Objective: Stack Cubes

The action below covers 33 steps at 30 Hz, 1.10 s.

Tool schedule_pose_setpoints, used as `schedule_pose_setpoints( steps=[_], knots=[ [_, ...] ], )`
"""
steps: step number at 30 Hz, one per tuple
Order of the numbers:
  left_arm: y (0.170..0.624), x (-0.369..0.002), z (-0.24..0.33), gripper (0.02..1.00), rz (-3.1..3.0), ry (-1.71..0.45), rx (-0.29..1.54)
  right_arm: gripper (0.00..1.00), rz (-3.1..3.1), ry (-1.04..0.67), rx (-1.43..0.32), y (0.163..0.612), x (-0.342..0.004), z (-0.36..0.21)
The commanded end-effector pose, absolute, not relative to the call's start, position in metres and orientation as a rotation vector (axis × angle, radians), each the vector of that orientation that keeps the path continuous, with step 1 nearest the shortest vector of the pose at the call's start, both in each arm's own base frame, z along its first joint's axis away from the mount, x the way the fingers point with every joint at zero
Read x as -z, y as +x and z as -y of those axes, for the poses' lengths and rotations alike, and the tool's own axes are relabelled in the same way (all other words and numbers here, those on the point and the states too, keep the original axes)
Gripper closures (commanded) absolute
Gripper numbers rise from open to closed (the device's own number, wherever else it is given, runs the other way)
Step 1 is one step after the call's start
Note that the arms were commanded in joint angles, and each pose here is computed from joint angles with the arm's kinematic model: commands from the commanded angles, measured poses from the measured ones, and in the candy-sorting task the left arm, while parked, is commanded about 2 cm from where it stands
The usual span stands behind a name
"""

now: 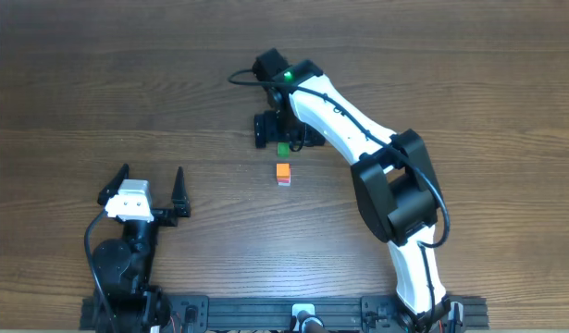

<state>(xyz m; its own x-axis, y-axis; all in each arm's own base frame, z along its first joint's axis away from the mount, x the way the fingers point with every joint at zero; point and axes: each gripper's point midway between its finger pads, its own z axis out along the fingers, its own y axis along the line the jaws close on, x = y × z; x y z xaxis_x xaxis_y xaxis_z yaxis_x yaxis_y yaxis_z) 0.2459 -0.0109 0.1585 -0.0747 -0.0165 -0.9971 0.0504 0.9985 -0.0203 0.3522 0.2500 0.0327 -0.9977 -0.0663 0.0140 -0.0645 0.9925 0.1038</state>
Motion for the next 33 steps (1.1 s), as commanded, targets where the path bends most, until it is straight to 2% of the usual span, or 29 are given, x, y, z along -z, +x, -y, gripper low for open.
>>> schedule_pose_setpoints(
  steps=[1,10,20,26,33],
  knots=[
    [0.246,-0.157,0.011,0.02,-1.646,0.036,0.041,0.071,3.104,0.089,0.175,0.35,-0.027,-0.26],
    [0.246,-0.157,0.011,0.018,-1.646,0.036,0.041,0.134,3.079,0.078,0.148,0.349,-0.007,-0.261],
    [0.246,-0.157,0.011,0.02,-1.646,0.036,0.041,0.211,3.098,0.074,0.166,0.354,-0.005,-0.265],
    [0.246,-0.157,0.011,0.02,-1.646,0.036,0.041,0.305,3.102,0.076,0.158,0.354,-0.005,-0.264],
    [0.246,-0.157,0.011,0.018,-1.646,0.036,0.041,0.492,3.102,0.087,0.155,0.353,-0.005,-0.267]
  ],
)
